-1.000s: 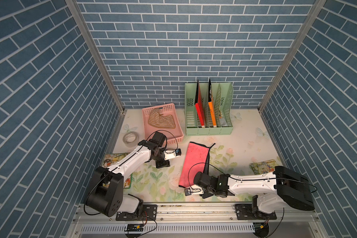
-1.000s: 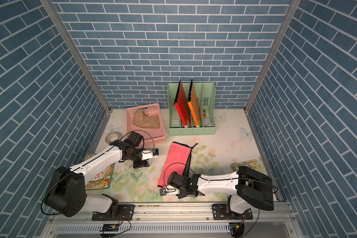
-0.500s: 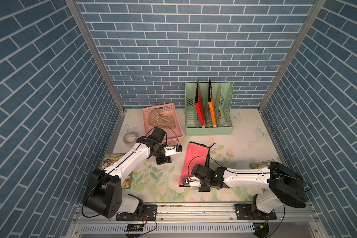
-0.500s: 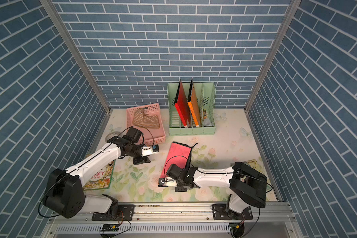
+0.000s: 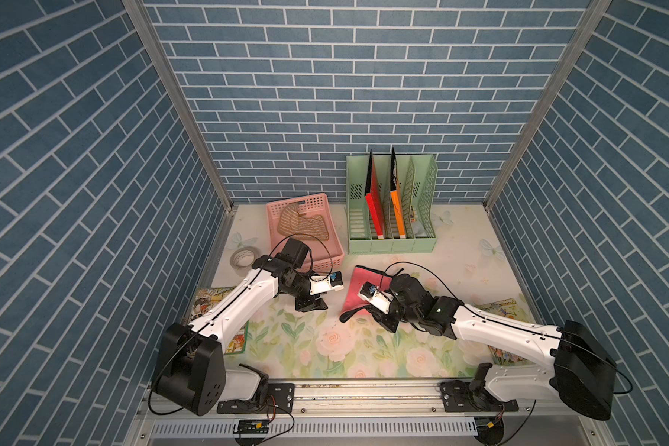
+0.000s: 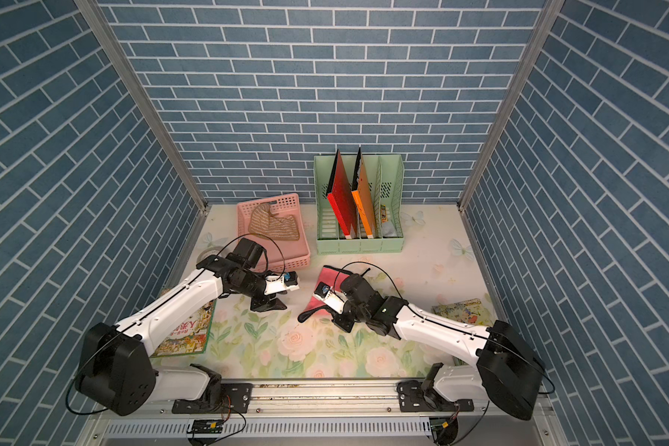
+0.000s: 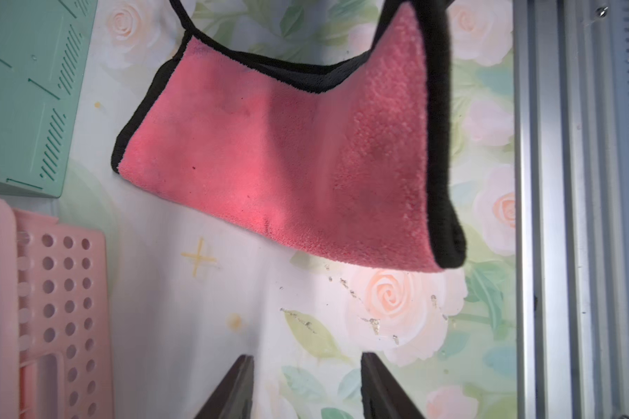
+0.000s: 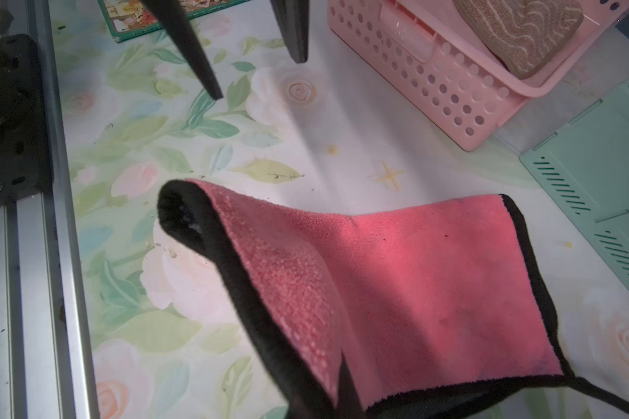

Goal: Fold the square dishcloth
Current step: Fold the cleaning item at the center of the board.

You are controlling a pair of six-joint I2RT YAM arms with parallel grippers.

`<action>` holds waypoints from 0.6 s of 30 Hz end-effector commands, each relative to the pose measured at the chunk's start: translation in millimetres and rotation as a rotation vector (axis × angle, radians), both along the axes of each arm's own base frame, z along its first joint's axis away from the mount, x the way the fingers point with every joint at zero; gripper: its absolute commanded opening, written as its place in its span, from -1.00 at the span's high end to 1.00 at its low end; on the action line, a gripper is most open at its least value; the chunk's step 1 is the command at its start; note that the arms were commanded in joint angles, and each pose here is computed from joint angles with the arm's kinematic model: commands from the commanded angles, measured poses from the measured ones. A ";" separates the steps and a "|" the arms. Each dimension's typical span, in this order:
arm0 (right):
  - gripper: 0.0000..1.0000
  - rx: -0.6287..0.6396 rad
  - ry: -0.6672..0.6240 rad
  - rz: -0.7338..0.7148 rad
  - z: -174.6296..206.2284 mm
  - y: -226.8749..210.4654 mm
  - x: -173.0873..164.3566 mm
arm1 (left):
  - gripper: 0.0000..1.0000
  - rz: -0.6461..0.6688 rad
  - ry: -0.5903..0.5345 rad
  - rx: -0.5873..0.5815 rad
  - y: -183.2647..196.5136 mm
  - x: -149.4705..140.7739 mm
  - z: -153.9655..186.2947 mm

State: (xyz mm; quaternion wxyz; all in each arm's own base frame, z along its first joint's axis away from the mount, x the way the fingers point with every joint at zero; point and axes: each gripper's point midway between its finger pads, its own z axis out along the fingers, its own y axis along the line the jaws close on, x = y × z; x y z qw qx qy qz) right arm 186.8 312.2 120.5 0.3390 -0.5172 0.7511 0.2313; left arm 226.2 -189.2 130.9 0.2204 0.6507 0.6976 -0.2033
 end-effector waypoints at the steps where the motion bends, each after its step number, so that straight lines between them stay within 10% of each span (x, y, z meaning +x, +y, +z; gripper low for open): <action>1: 1.00 0.103 0.091 -0.042 6.7 0.0 2.5 | -0.12 -0.109 0.084 -0.075 -15.6 -32.7 12.5; 18: 1.00 0.115 0.162 -0.137 -2.0 -17.9 28.7 | -0.02 0.027 -0.070 -0.063 -87.7 22.4 -8.3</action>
